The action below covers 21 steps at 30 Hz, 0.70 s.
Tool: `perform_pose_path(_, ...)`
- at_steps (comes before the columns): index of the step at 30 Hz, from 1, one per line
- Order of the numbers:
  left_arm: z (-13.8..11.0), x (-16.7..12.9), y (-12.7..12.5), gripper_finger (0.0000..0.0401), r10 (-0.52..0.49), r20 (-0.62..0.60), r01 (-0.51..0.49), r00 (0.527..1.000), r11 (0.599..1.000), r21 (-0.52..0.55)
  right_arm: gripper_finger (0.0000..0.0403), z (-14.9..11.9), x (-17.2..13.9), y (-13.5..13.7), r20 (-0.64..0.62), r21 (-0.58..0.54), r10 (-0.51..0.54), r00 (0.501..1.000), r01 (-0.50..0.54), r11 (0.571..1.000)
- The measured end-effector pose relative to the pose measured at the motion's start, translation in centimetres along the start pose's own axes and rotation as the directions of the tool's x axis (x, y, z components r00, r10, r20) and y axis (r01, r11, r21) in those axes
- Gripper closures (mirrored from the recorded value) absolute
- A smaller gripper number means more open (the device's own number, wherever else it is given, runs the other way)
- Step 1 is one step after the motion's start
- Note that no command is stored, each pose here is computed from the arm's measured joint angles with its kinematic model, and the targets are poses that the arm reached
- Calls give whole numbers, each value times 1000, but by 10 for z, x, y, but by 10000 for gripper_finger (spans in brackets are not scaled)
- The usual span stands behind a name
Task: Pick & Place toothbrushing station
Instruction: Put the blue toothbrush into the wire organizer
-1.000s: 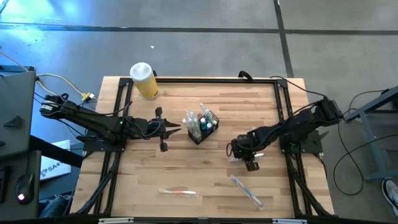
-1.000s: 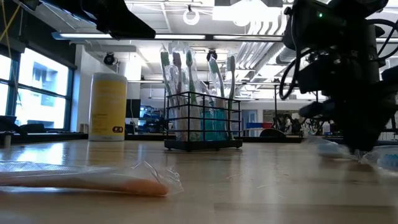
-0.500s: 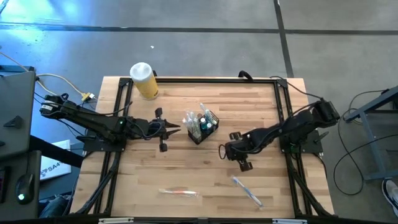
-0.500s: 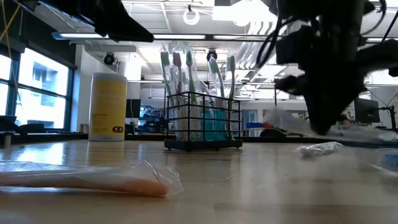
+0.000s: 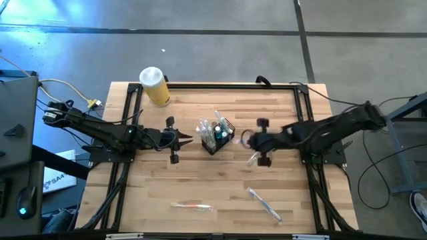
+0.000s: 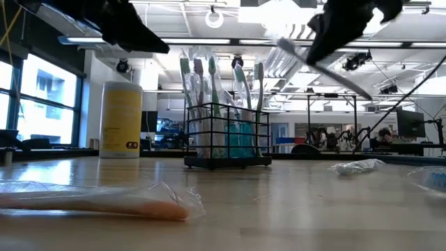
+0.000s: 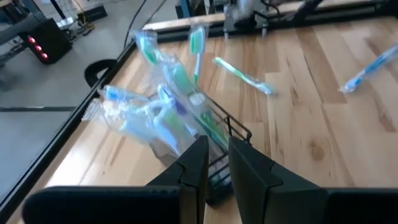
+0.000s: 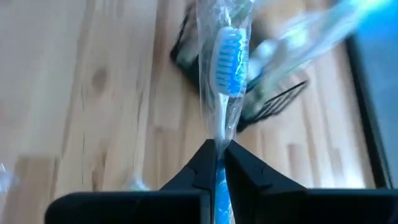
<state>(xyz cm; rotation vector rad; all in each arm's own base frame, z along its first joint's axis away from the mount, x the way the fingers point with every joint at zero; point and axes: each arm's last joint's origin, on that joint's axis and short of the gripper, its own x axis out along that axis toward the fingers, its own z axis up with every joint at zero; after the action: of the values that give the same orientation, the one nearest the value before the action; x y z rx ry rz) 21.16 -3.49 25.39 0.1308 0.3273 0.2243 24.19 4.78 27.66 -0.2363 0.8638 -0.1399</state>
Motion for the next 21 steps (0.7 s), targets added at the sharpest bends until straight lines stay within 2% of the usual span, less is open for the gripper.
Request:
perform_pose_path(3, -2, 0, 0, 343, 0, -18, 0, 1000, 1000, 8, 386, -2, -13, -15, 148, 56, -20, 989, 12, 998)
perform_pose_path(7, -3, 0, 0, 343, 0, -33, 1, 999, 1000, 15, 386, -11, -13, -32, 352, 111, -71, 933, 34, 993)
perform_pose_path(10, -3, 0, -1, 343, -22, -33, 23, 999, 1000, 14, 386, -19, -1, -42, 503, 125, -78, 861, 16, 992)
perform_pose_path(14, -4, 0, -2, 343, -68, -39, 69, 997, 997, 18, 386, -34, 17, -56, 624, 157, -137, 769, 48, 986)
perform_pose_path(19, -6, 0, -2, 343, -81, -54, 83, 995, 996, 26, 386, -45, 33, -70, 784, 163, -153, 601, 39, 986)
perform_pose_path(21, -6, 0, -2, 343, -81, -54, 83, 995, 996, 26, 386, -44, 38, -76, 814, 168, -165, 556, 47, 985)
